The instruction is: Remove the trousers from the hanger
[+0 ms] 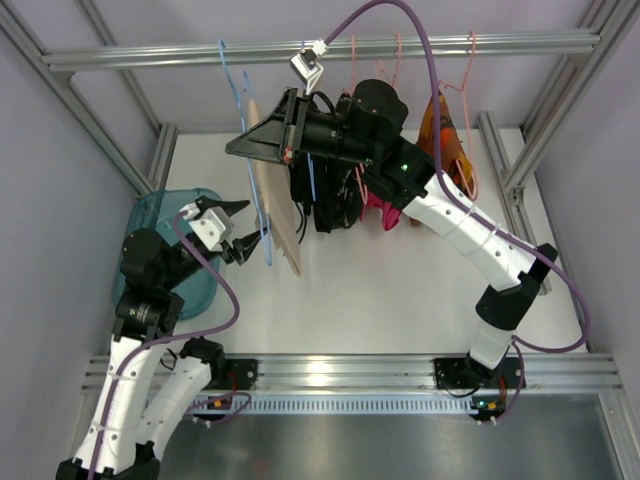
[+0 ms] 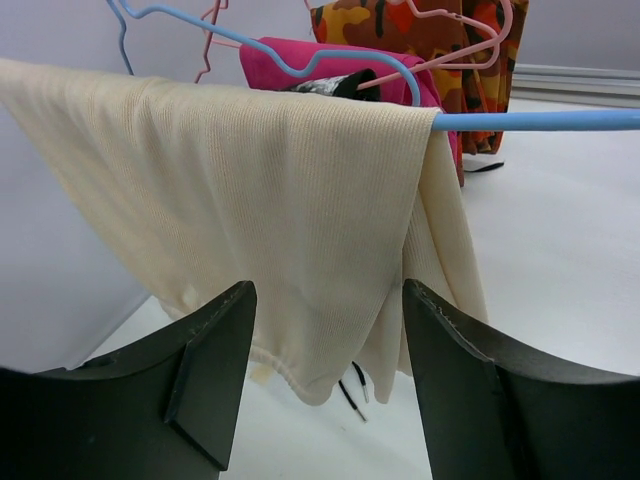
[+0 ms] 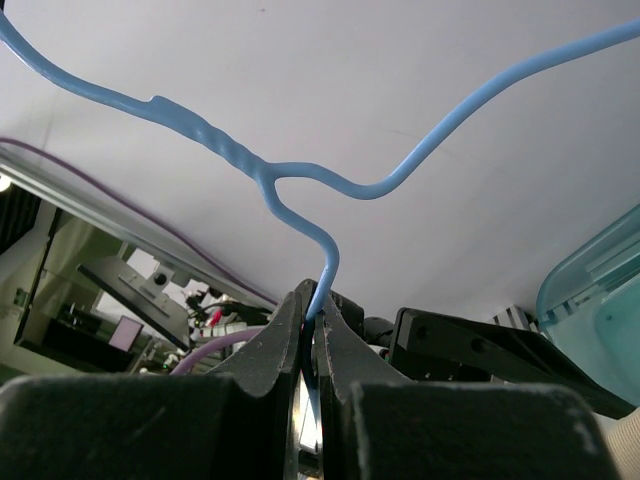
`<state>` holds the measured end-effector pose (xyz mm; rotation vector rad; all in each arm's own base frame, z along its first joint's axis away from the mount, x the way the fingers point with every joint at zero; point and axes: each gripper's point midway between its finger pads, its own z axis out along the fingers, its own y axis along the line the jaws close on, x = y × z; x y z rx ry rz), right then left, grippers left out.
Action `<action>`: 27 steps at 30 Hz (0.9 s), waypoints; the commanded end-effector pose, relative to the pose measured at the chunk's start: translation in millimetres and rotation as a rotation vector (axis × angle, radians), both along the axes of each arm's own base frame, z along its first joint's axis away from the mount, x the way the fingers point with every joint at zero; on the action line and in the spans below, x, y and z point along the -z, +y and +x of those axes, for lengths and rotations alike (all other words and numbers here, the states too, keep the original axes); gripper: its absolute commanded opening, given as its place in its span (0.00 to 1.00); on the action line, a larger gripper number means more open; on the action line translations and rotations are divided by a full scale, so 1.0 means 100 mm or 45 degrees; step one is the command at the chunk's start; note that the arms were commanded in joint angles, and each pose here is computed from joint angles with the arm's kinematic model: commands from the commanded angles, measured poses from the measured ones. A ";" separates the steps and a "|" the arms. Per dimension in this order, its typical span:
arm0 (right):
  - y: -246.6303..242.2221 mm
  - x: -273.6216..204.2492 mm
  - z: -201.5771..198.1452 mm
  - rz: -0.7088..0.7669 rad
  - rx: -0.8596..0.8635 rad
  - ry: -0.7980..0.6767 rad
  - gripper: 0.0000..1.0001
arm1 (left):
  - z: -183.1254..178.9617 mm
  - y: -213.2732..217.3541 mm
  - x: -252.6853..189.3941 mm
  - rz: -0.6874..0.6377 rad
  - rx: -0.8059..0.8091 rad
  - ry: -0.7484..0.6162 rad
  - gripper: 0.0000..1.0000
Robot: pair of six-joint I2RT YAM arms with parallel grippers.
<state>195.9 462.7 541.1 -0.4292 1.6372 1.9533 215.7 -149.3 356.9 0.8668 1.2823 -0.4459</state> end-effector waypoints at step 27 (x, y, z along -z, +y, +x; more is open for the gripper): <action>-0.23 -0.48 -0.13 0.179 -0.011 -0.161 0.00 | 0.01 -0.02 -0.05 0.021 0.018 -0.043 0.54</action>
